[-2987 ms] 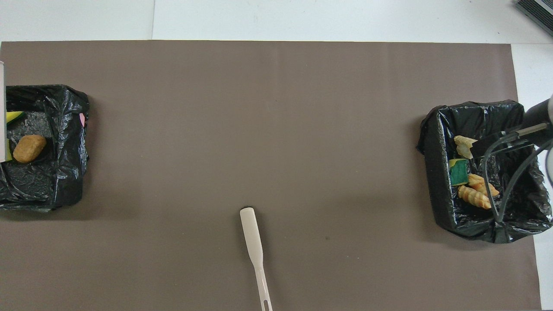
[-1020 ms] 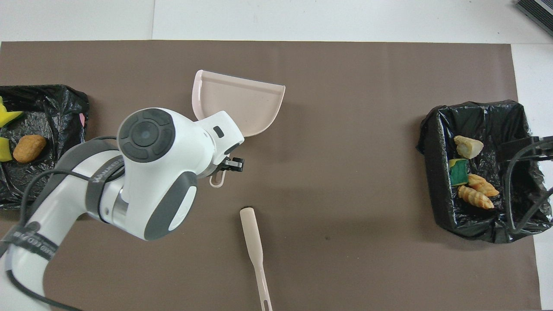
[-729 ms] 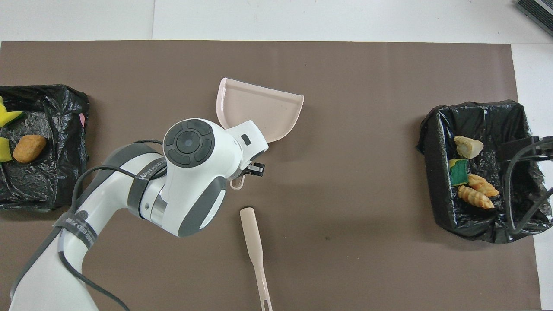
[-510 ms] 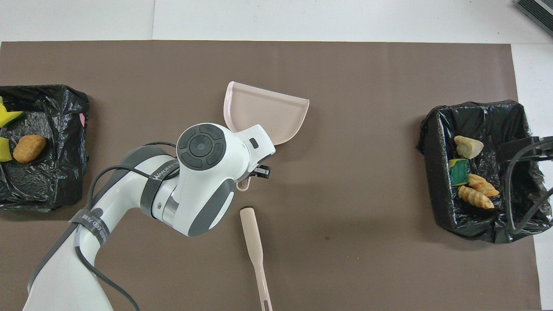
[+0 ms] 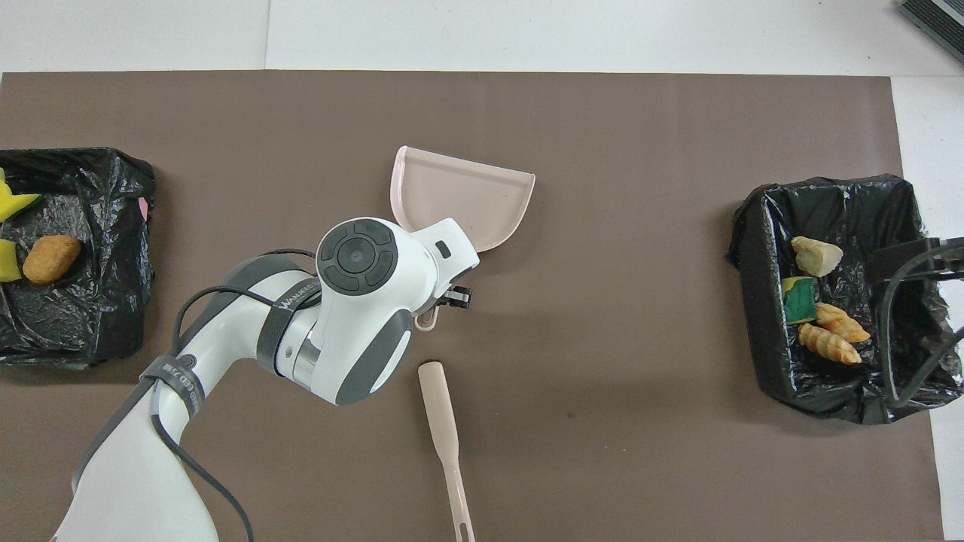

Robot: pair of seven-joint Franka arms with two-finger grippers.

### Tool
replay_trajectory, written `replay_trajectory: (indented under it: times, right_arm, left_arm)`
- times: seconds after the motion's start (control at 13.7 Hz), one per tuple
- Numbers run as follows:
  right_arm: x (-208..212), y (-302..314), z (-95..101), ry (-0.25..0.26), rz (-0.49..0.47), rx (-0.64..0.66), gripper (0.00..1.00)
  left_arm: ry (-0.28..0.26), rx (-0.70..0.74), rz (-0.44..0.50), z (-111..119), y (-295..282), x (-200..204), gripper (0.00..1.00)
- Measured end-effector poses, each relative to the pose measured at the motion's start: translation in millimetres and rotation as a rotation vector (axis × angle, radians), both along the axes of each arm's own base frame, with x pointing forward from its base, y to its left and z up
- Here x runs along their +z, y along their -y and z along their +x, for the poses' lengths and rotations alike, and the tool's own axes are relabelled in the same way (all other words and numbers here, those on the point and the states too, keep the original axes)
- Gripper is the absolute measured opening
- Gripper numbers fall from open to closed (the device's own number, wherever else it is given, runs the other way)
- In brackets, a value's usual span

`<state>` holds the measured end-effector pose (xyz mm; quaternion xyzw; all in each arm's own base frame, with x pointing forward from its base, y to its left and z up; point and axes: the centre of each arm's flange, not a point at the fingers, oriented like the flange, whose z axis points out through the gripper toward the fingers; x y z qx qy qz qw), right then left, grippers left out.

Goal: Sweep and dump trash in bin
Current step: 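Set the dustpan down at the table center with the left gripper and release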

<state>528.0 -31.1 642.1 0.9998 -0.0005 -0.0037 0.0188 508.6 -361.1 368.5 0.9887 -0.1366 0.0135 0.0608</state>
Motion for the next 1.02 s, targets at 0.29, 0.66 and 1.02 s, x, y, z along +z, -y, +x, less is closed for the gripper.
replay_trajectory:
  times: [0.29,0.66,1.02]
  right_arm:
    - [0.0,0.0,0.0,0.0,0.0,0.0,1.0]
    - [0.0,0.0,0.0,0.0,0.0,0.0,1.0]
    - [0.0,0.0,0.0,0.0,0.0,0.0,1.0]
  left_arm:
    - [-0.022,0.066,0.004,-8.0,11.5,-17.0,0.32]
    - [-0.021,0.092,0.002,-7.4,11.4,-16.6,0.5]
    - [-0.01,0.149,0.007,10.0,-15.8,12.5,1.0]
